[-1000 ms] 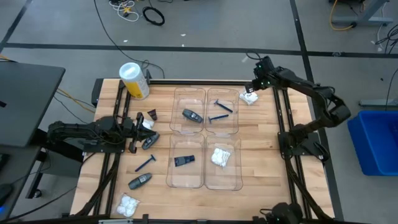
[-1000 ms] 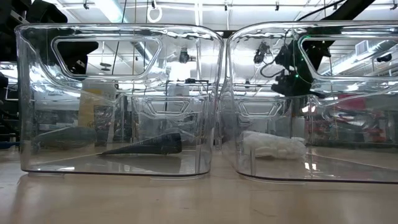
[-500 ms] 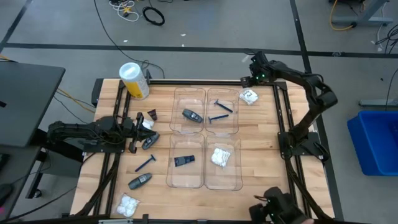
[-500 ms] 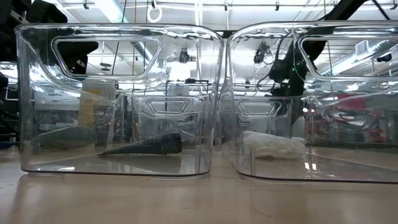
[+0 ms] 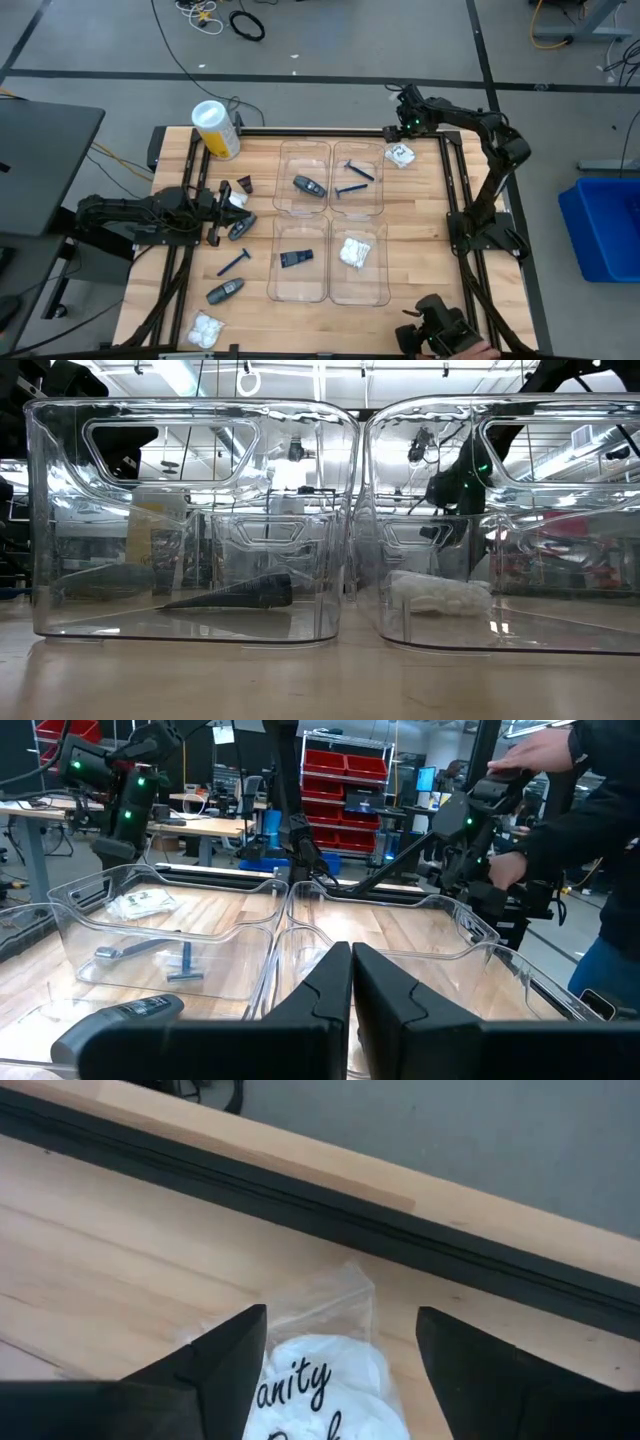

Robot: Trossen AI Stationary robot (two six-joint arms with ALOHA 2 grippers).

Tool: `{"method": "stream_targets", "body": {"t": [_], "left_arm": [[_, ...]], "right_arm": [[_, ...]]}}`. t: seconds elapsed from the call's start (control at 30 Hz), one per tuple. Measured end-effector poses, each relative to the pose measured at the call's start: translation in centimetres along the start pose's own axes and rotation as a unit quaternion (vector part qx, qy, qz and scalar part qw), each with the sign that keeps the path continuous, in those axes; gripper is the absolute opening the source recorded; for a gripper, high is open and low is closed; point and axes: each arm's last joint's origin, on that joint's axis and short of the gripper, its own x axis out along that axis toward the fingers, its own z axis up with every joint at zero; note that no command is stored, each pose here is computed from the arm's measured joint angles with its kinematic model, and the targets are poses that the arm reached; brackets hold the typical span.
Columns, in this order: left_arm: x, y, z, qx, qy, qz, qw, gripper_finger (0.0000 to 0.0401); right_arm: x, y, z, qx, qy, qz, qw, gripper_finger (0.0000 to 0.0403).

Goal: Pick & Place Travel size toiletries
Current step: Put the cotton pack into the bottom right transparent bin

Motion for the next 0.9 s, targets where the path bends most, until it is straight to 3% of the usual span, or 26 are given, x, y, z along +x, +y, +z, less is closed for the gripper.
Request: {"method": "stream_targets", "body": {"t": [0.9], "left_arm": [[0.0,0.0,0.0,0.0,0.0,0.0,1.0,0.0022]], "right_arm": [[3.8,0.1,0.3,0.012,0.008,-0.004,1.0,0.0238]]}}
